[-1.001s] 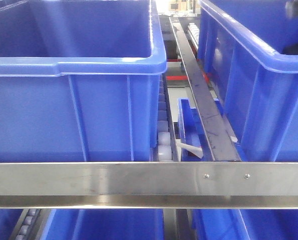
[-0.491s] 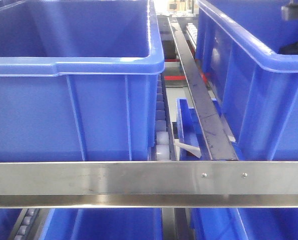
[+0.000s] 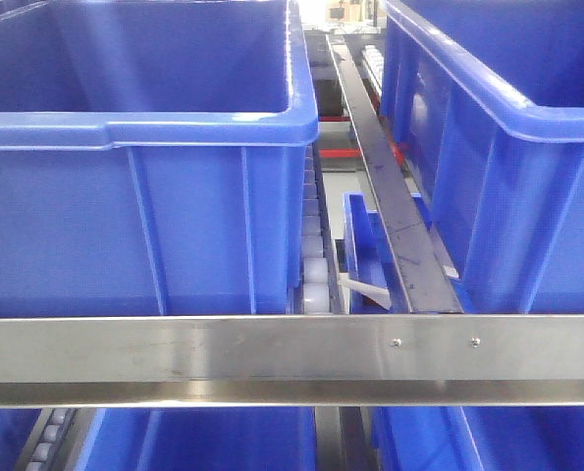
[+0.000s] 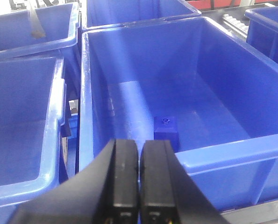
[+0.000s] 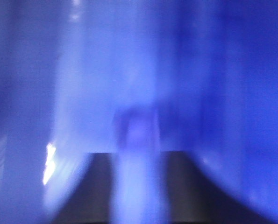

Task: Pick and sort blue part to right shelf
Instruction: 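Open the right gripper to release the part into the bin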

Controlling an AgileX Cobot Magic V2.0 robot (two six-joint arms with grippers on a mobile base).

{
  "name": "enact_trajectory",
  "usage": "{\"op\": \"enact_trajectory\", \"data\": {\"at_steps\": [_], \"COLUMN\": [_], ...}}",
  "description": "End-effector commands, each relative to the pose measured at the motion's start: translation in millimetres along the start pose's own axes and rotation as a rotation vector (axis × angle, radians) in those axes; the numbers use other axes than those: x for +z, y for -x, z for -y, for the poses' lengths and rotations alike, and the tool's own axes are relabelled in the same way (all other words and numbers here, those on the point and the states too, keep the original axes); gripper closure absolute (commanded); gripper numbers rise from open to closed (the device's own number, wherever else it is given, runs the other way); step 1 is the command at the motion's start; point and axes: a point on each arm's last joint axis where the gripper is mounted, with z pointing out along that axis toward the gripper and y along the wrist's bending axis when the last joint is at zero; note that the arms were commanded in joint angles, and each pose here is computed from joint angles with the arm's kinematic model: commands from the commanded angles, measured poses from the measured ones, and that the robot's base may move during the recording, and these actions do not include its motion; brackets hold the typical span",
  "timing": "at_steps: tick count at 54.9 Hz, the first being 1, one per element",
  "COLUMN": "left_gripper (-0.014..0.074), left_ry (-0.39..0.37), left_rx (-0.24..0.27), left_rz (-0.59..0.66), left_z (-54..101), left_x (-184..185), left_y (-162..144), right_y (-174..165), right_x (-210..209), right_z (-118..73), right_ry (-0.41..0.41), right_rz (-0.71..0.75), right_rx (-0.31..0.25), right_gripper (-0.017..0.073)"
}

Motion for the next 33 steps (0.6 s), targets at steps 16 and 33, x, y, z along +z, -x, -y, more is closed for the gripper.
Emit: {"op": "enact_trajectory", "data": {"at_steps": [16, 33], "left_gripper": [0.0470, 0.0470], "left_ry": [-0.013, -0.013], "left_rx": [0.002, 0.002], "left_rz": [0.101, 0.101], "left_z": [0.3, 0.3], "left_x": [-2, -2], "left_y": [16, 16], "right_y": [-95, -191], "right_x": [-97, -148], "right_z": [-6.8, -13.6], "right_ry": [-0.009, -0.027], "right_rz": [0.294, 0.569], "right_rx": [0.011, 0.012], "right_gripper": [0.0492, 0.0492]}}
